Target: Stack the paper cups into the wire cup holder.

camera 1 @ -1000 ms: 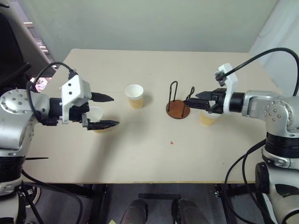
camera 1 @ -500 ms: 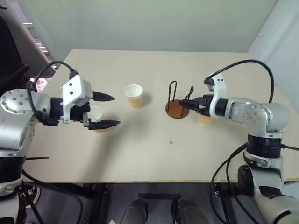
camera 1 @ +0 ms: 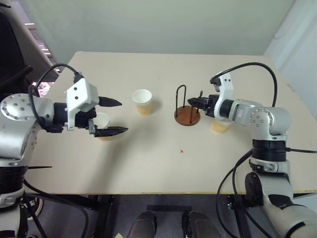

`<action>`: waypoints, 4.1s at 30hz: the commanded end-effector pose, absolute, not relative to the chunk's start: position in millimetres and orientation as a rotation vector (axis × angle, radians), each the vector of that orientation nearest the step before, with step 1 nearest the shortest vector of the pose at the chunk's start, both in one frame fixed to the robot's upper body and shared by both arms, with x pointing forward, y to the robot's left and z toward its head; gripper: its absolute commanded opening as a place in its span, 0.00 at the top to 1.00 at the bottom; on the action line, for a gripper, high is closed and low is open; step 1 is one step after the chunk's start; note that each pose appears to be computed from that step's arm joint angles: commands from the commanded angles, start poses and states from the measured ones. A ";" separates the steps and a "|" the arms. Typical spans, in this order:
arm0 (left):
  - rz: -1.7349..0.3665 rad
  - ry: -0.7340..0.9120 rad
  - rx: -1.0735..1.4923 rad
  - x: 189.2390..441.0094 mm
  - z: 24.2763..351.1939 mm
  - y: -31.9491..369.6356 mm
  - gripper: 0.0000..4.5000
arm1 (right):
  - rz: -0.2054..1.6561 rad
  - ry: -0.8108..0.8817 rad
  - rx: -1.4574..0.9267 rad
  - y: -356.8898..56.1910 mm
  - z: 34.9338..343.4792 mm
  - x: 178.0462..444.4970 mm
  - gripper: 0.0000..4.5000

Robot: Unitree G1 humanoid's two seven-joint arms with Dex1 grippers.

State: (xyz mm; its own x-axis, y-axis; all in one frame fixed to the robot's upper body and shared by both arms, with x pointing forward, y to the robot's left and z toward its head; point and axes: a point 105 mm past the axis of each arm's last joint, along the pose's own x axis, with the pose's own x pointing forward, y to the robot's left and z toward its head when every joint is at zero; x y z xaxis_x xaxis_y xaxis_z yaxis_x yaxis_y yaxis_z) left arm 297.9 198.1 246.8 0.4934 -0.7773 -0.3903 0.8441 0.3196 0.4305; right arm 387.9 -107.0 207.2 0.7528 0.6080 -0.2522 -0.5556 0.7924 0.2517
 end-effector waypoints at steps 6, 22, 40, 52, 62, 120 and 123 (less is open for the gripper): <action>-1.125 0.082 0.694 296.2 261.3 190.0 0.00 | 0.755 0.316 0.107 -103.0 220.5 365.9 0.99; -1.298 0.117 0.691 287.9 251.2 173.5 0.00 | 1.086 0.416 0.099 -101.0 193.5 269.4 0.99; -1.398 0.132 0.656 280.2 248.5 164.3 0.00 | 1.137 0.436 -0.212 -113.8 177.2 258.3 0.69; -1.260 -0.123 0.559 322.8 299.0 128.1 0.00 | 0.992 0.349 -0.870 -206.5 232.8 294.2 0.12; -1.324 -0.068 0.633 331.3 273.2 95.2 0.00 | 0.997 0.359 -0.997 -205.8 205.5 349.7 0.12; -1.365 0.176 0.595 266.3 253.5 194.1 0.00 | 1.515 0.062 -0.909 -89.9 271.2 257.9 0.99; -1.354 0.175 0.596 266.8 254.6 195.9 0.00 | 1.517 0.067 -0.920 -90.1 268.4 258.6 0.99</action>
State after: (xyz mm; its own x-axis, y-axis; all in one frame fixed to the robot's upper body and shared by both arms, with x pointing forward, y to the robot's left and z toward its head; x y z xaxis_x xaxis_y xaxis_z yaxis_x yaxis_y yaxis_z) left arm 270.8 194.2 241.2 0.2036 -0.8652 -0.4583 0.9643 0.0962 0.2467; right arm 260.6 -90.9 265.6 0.1173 0.8151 -0.5674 -0.8763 -0.1839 -0.4453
